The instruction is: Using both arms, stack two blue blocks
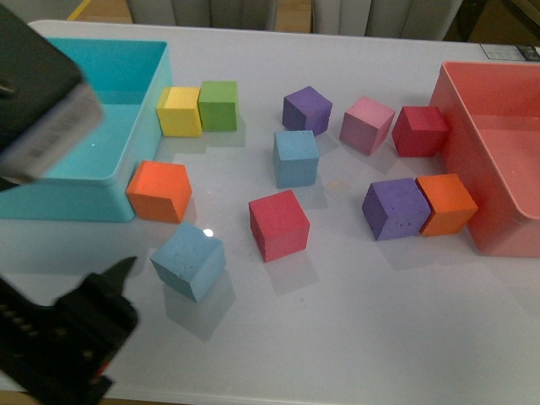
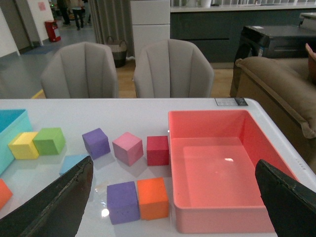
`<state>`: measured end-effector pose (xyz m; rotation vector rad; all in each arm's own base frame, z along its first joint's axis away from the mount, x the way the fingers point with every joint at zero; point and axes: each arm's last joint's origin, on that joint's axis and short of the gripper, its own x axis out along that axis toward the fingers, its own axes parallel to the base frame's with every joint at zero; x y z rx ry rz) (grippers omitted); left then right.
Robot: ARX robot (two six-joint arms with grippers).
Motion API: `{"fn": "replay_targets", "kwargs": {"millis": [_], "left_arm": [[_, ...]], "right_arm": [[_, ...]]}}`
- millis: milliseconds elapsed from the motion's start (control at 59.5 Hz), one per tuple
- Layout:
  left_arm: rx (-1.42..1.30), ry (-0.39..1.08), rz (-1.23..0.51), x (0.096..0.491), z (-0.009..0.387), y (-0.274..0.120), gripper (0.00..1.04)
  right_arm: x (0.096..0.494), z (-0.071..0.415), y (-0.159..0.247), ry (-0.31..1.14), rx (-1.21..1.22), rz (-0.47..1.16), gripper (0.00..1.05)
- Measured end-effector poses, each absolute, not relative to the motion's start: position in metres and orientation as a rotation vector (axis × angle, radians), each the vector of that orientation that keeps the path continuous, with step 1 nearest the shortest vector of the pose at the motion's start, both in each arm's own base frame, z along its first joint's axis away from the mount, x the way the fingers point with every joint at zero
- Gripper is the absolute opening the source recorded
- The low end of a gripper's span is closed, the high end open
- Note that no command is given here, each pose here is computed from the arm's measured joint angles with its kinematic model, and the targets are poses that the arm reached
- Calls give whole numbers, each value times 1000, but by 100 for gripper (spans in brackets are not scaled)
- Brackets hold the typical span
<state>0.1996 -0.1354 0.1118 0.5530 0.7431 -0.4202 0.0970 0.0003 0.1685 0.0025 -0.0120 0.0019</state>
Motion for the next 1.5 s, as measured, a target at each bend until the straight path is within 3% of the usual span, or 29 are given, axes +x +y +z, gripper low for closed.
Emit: {"fn": "replay_targets", "kwargs": {"millis": [135, 740, 1496], "left_arm": [[563, 828, -416, 214, 90, -148, 96], [599, 902, -449, 261, 58, -180, 96], [478, 1039, -405, 297, 31, -163, 96]], "right_arm": [[97, 169, 0, -12, 3, 2, 96], [97, 169, 0, -12, 3, 2, 96], [97, 169, 0, -12, 3, 2, 96]]}}
